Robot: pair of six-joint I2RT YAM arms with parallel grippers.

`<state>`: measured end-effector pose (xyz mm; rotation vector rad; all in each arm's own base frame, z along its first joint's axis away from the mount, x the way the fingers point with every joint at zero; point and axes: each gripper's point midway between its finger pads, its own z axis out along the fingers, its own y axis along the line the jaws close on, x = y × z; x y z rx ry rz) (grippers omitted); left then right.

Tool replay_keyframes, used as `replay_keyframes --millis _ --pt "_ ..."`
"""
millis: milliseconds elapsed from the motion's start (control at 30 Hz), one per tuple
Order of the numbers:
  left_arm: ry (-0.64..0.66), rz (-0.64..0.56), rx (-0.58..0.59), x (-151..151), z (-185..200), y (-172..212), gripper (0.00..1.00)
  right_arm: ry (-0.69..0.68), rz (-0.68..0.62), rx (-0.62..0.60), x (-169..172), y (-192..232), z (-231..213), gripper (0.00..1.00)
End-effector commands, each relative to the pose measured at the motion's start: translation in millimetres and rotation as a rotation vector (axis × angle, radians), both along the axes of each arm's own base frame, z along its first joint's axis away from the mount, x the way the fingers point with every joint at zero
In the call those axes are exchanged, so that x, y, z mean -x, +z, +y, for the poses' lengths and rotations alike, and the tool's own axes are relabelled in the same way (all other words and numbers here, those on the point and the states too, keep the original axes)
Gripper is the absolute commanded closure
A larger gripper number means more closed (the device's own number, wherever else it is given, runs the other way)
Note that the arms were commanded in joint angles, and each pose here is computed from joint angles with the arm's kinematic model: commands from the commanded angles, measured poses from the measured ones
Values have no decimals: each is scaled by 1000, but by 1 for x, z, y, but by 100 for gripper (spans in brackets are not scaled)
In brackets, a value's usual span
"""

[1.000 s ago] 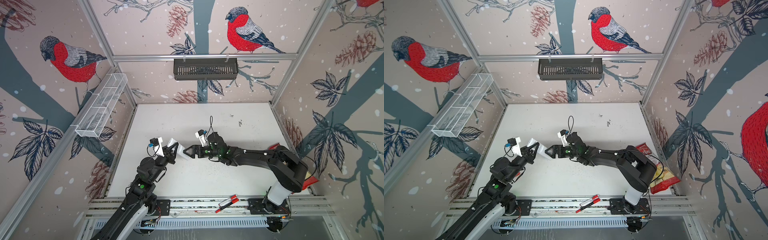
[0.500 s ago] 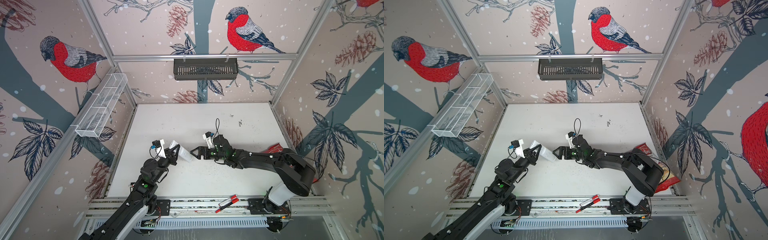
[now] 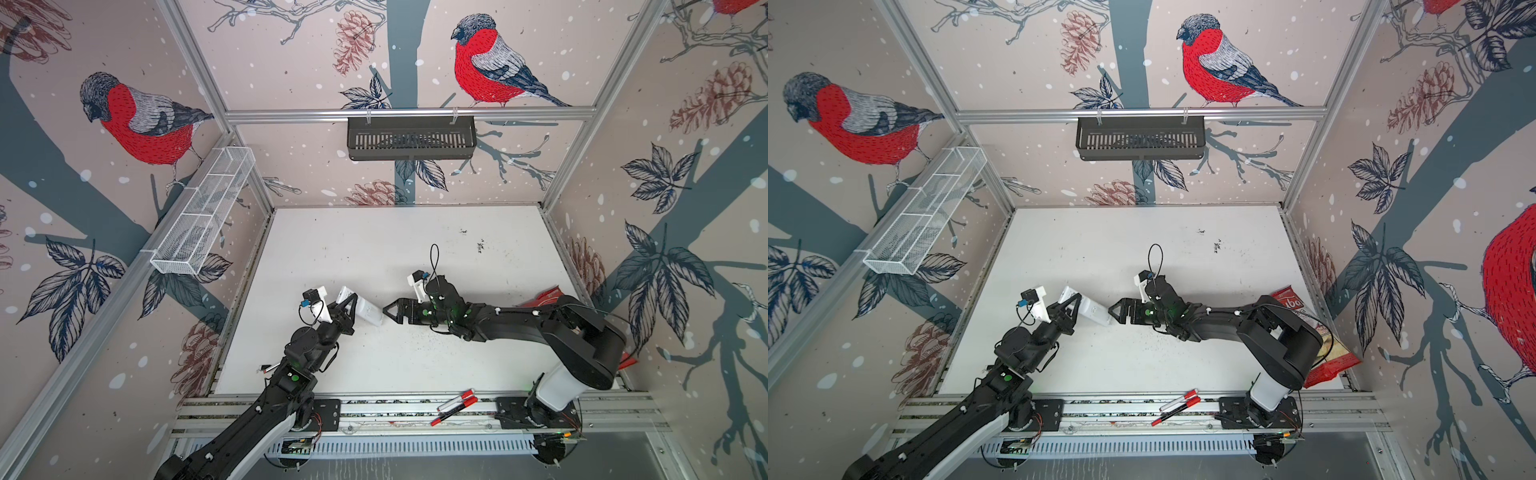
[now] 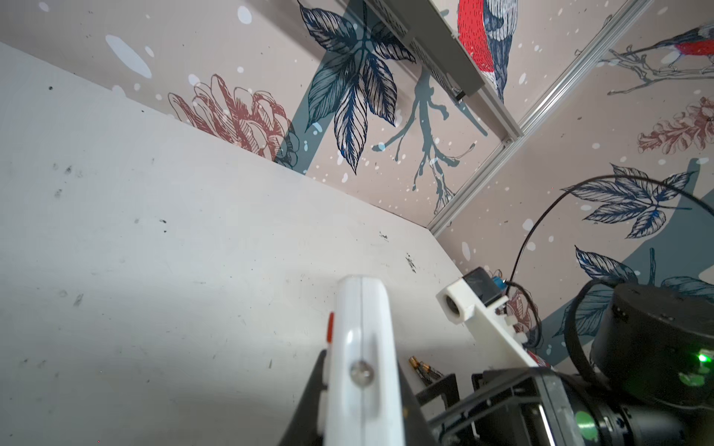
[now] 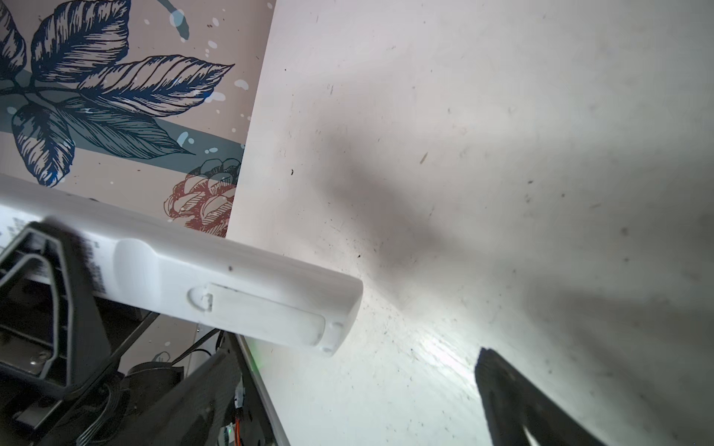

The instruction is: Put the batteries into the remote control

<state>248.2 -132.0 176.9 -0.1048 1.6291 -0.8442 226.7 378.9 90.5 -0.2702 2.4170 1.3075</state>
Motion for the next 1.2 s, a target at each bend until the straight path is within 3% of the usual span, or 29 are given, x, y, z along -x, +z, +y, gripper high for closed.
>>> replay_keyframes --millis 0,500,800,1167 --pt "40 0 14 2 9 -15 100 14 27 -52 2 5 15 0" --pt "51 91 -38 -2 9 -38 100 32 94 -128 2 4 37 0" --pt "65 180 -69 -9 7 -58 100 5 125 -104 -3 -8 36 0" --pt "98 174 -75 -4 16 -68 100 -40 202 -113 -4 -23 43 0"
